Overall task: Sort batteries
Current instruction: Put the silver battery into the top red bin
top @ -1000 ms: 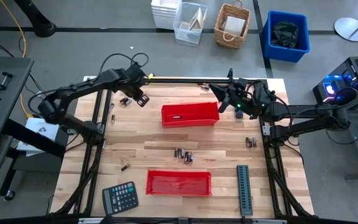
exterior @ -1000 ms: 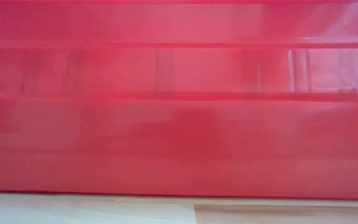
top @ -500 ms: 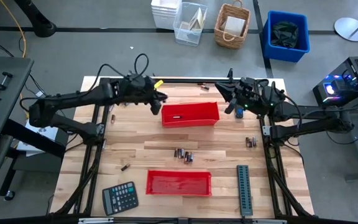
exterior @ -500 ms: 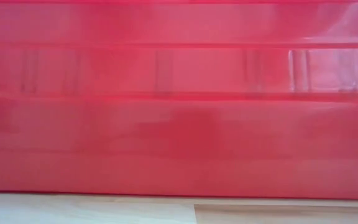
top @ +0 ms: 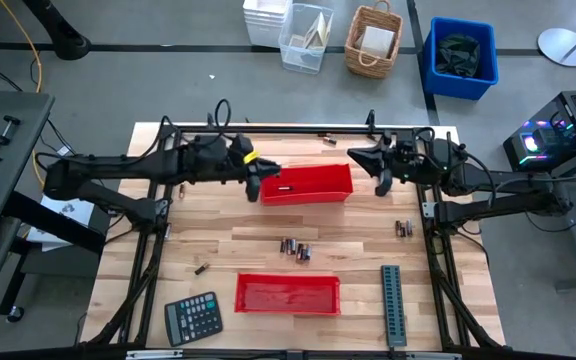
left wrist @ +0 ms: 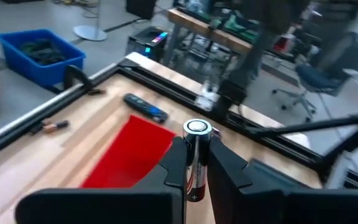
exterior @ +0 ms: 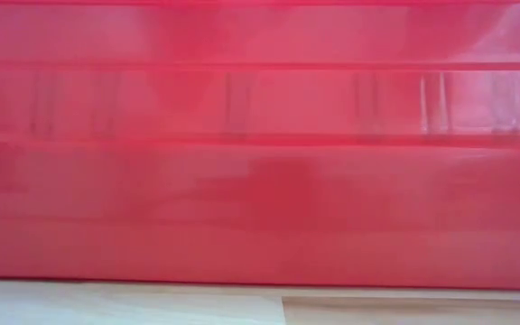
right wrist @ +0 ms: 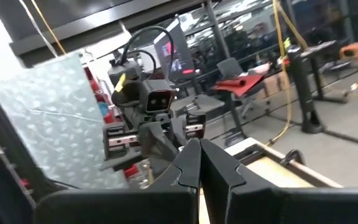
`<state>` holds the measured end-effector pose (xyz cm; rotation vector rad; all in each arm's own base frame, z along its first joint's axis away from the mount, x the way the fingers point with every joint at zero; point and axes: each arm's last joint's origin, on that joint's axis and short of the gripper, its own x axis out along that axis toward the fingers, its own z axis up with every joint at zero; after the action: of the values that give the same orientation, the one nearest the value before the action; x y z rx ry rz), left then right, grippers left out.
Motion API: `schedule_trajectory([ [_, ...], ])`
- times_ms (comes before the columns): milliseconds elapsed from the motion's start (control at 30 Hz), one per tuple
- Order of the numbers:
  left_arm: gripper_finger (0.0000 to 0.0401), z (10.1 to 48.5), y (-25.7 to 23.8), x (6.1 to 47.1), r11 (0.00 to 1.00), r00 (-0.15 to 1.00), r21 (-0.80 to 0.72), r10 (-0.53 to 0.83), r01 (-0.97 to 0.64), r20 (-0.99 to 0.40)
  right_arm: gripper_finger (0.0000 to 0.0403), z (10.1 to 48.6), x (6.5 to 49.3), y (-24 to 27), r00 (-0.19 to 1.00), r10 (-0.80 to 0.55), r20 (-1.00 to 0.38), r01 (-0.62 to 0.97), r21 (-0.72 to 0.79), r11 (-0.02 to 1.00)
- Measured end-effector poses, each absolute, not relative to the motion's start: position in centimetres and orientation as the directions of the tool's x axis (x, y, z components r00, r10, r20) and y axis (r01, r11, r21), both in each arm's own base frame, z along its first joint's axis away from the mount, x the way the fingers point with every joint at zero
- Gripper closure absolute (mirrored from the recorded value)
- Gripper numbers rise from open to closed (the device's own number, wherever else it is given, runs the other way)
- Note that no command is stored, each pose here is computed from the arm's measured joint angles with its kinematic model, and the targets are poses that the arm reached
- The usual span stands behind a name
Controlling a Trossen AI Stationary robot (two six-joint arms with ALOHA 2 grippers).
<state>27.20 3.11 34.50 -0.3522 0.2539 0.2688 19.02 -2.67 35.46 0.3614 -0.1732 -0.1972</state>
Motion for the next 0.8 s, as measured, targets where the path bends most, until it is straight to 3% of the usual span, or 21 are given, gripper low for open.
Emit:
schedule_trajectory([
  [433,0.0378,38.4,1.4,21.4,0.965,0.98,-0.183,0.167,-0.185,-0.11,0.0402,35.4,19.2,-2.7,0.967,-0.217,0.133,0.127,0.485,0.865],
  [800,0.038,35.7,-0.5,18.2,0.963,0.984,-0.269,0.069,-0.023,0.163,0.0402,35.6,19.2,-1.3,0.985,-0.091,0.144,0.002,0.524,0.852],
])
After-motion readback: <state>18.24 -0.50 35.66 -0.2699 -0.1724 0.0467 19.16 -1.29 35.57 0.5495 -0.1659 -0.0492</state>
